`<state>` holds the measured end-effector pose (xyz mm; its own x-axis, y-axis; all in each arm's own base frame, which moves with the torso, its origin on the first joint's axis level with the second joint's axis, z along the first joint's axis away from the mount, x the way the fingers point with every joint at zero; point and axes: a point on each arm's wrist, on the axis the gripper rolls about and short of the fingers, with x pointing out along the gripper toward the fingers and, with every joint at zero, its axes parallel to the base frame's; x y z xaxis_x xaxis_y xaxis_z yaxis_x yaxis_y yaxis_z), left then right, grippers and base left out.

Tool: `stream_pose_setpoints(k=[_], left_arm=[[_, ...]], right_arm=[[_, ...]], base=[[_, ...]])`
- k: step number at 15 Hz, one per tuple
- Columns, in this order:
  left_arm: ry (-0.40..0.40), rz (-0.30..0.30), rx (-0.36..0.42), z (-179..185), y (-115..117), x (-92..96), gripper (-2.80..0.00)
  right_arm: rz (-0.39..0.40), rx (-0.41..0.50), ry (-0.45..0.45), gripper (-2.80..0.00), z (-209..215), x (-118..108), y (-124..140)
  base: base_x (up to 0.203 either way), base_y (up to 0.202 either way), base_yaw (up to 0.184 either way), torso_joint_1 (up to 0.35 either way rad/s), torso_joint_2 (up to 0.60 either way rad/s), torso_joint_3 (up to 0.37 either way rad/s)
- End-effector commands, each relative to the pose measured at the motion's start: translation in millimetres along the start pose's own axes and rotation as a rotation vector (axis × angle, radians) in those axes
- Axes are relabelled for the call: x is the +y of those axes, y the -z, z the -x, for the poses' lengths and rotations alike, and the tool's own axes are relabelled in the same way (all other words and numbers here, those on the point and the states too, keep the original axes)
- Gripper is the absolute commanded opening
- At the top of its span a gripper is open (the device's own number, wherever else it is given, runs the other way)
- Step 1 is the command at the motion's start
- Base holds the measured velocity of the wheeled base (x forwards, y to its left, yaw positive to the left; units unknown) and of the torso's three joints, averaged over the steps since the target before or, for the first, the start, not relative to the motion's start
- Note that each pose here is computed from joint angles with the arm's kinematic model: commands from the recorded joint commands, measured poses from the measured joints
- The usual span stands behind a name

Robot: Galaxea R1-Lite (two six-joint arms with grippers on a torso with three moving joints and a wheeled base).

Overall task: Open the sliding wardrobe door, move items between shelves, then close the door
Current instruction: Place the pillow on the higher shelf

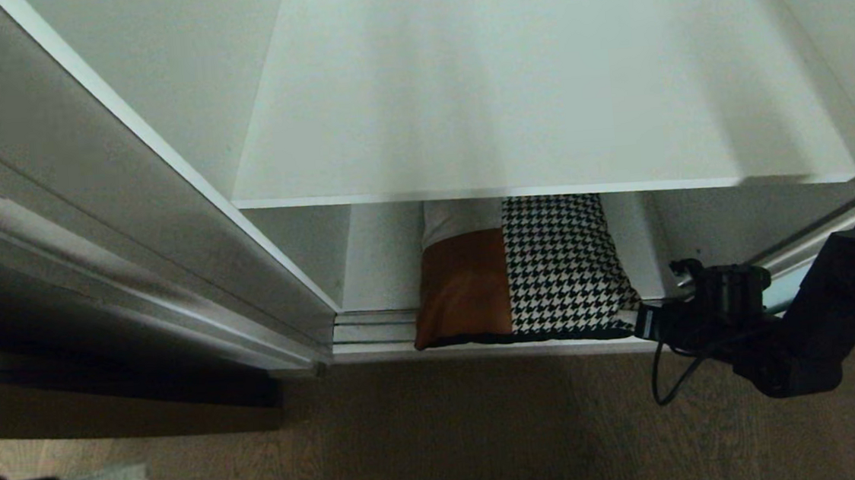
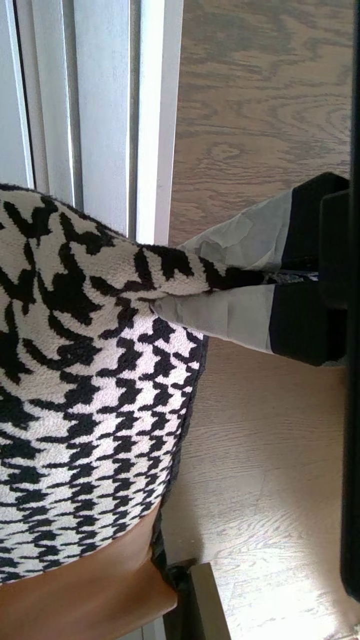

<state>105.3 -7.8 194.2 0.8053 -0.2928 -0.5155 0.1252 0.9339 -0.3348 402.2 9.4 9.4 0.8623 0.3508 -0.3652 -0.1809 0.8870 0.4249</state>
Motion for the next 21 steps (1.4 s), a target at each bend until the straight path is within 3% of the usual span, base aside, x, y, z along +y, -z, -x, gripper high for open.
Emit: stream_pose_setpoints(k=[1,5,6,8,10,13,17,21], left_arm=[[-0.018,0.097,0.213,-87.1,-16.5,21.5,-2.8],[0.046,0.202,0.408,-191.2,4.5,53.8,-2.8],[0.06,0.21,0.42,-211.9,12.5,61.1,-2.8],[0.115,0.186,0.355,-256.7,26.8,72.3,-2.8],[0.178,0.13,0.28,-290.8,30.6,63.3,-2.8],[0.206,0.069,0.188,-324.6,13.1,45.4,-2.8],[0.242,0.014,0.171,-359.5,-1.6,13.1,-2.8],[0.239,0.01,0.193,-364.7,-4.8,-0.3,-2.8]], right_arm=[[-0.001,-0.001,-0.004,-2.8,-2.4,-0.9,1.0],[0.0,-0.003,-0.003,-2.8,-3.4,-1.3,1.2],[0.001,-0.003,-0.003,-2.8,-2.8,-1.2,1.3],[0.002,-0.003,-0.004,-2.8,-3.0,-1.3,1.6],[0.002,-0.006,-0.004,-2.8,-3.1,-1.5,0.1],[0.003,-0.008,-0.004,-2.8,-5.2,-2.4,0.3],[-0.002,0.004,0.003,-2.8,-8.7,-5.7,5.7],[-0.001,0.005,0.003,-2.8,-9.2,-5.4,6.4]], base=[[0.0,0.0,0.0,0.0,0.0,0.0],[0.0,0.0,0.0,0.0,0.0,0.0],[0.0,0.0,0.0,0.0,0.0,0.0],[0.0,0.0,0.0,0.0,0.0,0.0],[0.0,0.0,0.0,0.0,0.0,0.0],[0.0,0.0,0.0,0.0,0.0,0.0],[0.0,0.0,0.0,0.0,0.0,0.0],[0.0,0.0,0.0,0.0,0.0,0.0]])
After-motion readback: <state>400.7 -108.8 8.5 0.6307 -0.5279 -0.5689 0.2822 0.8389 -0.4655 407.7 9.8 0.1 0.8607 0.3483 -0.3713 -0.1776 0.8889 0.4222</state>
